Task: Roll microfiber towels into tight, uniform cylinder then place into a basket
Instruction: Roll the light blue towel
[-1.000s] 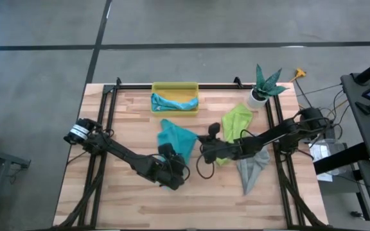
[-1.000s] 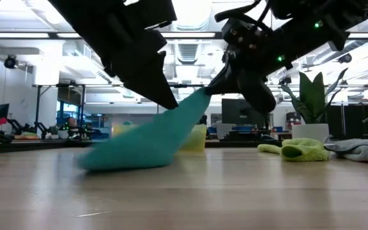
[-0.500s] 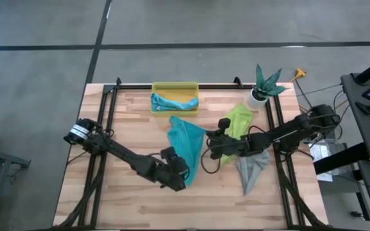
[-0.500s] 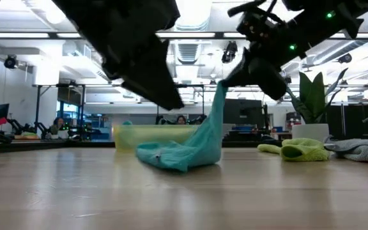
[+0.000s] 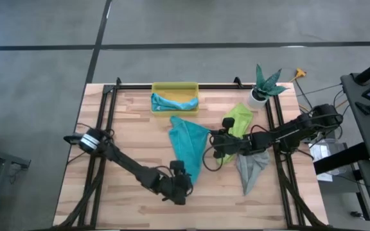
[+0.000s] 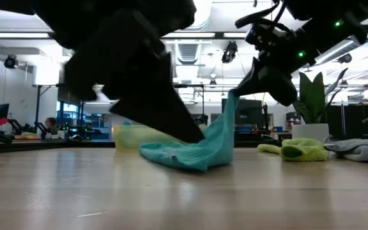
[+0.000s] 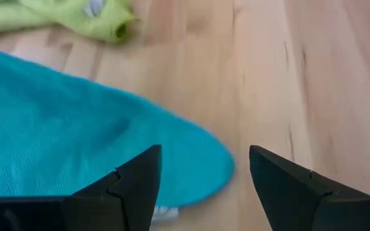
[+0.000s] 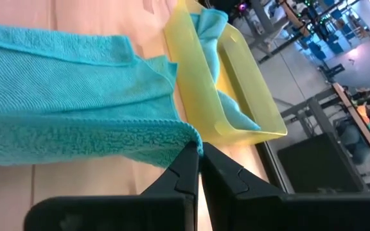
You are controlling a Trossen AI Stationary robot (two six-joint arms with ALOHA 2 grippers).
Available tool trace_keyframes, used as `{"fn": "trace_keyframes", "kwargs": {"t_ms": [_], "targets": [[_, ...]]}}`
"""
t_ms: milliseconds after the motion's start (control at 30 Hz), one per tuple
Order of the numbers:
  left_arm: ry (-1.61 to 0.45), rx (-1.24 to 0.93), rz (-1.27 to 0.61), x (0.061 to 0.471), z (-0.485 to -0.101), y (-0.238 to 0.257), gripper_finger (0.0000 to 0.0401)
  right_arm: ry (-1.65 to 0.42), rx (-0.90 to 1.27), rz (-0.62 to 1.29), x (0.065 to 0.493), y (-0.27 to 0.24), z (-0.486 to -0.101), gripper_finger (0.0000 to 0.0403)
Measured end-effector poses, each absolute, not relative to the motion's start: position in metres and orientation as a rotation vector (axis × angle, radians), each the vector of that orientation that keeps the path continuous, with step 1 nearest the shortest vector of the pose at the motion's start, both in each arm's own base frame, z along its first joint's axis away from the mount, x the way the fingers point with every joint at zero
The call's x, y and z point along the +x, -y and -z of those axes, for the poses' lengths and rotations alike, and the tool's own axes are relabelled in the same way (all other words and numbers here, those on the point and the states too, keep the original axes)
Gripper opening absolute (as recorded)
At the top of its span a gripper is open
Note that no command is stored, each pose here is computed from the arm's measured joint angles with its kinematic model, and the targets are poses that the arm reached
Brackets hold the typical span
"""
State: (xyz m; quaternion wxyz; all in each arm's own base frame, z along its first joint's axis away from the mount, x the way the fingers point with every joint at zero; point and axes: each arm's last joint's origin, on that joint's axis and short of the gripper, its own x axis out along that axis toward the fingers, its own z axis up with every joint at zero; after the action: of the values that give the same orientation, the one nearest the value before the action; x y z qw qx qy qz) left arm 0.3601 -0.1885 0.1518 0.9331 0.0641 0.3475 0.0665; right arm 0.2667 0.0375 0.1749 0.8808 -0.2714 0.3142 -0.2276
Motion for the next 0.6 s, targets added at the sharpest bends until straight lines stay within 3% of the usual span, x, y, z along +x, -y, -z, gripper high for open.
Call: {"fn": "trace_keyframes", "kwargs": {"t_ms": [367,600], "targets": [[-0.665,0.09,-0.18,0.384,-0.147,0.207,0.0219,-0.661,-0.554,0.478,0.266,-0.037,-0.174,0.0009],[-0.666,0.216,-0.352,0.39,-0.127,0.206,0.0219,-0.666,-0.556,0.476,0.266,-0.037,-0.173,0.0009]]}}
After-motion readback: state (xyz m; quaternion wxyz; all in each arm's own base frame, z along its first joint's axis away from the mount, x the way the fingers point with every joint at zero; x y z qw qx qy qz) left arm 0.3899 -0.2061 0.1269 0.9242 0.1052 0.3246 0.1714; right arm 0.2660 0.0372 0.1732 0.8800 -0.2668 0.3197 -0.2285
